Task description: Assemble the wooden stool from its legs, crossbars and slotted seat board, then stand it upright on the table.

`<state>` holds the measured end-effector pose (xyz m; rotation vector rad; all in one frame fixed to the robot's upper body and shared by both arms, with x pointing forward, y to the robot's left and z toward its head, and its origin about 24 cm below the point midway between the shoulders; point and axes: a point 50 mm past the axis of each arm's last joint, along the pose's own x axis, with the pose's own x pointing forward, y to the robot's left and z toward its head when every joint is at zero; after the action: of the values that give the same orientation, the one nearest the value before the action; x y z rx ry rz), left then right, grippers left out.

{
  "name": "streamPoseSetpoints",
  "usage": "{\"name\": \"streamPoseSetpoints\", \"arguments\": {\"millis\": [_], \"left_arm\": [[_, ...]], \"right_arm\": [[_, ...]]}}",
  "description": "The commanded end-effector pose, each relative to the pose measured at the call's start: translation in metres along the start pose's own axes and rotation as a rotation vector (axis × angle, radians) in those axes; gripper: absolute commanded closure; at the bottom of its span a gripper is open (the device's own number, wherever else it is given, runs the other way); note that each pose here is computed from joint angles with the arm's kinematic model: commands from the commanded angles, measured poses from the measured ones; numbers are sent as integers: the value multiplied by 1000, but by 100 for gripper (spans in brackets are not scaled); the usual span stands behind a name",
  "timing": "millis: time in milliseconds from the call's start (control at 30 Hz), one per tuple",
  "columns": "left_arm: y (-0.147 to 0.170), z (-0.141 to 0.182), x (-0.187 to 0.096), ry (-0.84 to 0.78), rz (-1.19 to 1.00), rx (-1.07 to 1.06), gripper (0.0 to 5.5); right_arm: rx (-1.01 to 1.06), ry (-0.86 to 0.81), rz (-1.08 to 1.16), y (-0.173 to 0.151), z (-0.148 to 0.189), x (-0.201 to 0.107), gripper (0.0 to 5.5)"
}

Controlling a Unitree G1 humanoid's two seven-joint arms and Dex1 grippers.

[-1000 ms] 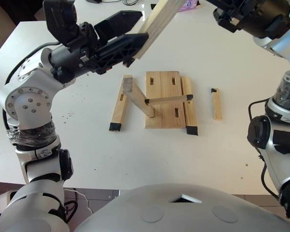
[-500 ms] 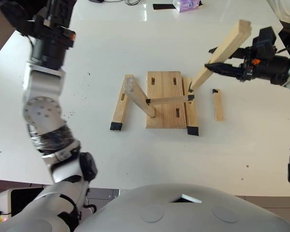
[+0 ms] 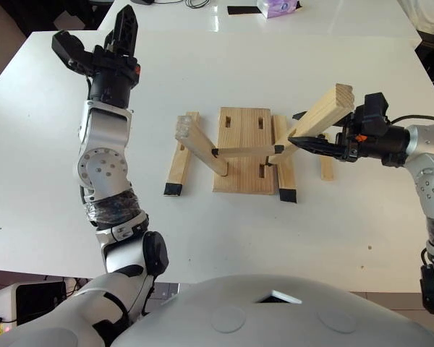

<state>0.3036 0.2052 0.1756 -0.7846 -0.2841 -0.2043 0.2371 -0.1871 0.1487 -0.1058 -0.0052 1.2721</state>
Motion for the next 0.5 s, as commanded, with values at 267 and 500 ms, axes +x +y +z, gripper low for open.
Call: {"name": "streamPoseSetpoints", "arguments": {"millis": [267,500], "left_arm": [[5,4,2,25,-7,46,219],[8,3,-2,40,5,65,219]], "right_arm": [[70,-27,-44,16,-17,-4,344],[78,5,-71,25,-20,-13,345]]}}
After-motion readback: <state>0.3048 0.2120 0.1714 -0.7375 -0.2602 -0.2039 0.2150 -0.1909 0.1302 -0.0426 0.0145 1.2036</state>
